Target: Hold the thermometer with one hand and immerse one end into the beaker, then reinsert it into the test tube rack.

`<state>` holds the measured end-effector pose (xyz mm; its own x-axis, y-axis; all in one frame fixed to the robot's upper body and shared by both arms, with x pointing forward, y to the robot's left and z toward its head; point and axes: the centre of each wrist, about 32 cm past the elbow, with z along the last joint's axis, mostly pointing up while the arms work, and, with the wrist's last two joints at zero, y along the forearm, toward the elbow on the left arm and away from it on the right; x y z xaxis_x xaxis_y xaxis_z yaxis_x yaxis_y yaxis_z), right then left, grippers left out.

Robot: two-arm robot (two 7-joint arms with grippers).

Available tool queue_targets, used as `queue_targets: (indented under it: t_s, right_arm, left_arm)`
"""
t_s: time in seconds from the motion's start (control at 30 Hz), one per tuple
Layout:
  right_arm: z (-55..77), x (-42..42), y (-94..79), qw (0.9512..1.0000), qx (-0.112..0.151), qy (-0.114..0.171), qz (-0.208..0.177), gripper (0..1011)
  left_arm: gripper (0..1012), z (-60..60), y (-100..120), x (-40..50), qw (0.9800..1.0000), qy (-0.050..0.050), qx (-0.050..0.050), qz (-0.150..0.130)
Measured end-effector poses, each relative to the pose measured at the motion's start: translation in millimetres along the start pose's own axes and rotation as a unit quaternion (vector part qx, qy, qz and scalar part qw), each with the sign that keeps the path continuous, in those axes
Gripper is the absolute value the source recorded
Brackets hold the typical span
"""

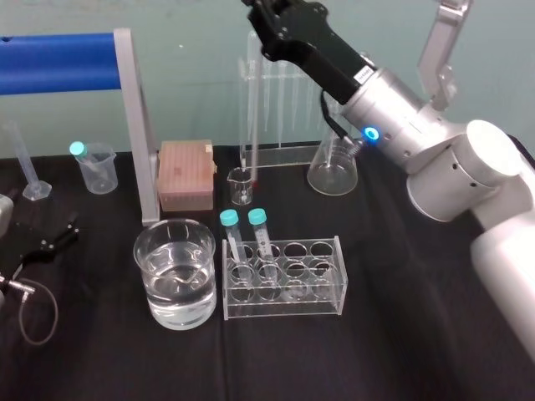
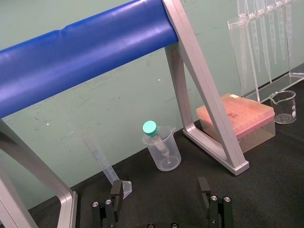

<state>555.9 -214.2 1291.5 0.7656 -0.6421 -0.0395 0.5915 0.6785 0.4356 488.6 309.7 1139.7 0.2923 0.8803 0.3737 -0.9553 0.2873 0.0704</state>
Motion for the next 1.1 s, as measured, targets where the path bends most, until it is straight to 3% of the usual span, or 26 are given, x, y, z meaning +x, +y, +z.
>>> queue_targets:
  t_s: [0.3,0.6,0.73,1.1]
  right_arm:
    - [-14.6,-8.7,29.9,0.9946,0.028,0.051,0.086,53]
    - [-34.5,-28.2,43.2,0.9855,0.019,0.081,0.148,53]
    - [-47.4,-32.1,44.2,0.9829,0.009,0.087,0.162,53]
    - [-75.7,-26.8,43.2,0.9814,-0.026,0.088,0.168,53]
  left_arm:
    - [1008,0.0,0.0,0.0,1.0,0.0,0.0,0.0]
    - [1008,0.0,0.0,0.0,1.0,0.0,0.0,0.0]
    - [1008,0.0,0.0,0.0,1.0,0.0,0.0,0.0]
    - [1008,0.0,0.0,0.0,1.0,0.0,0.0,0.0]
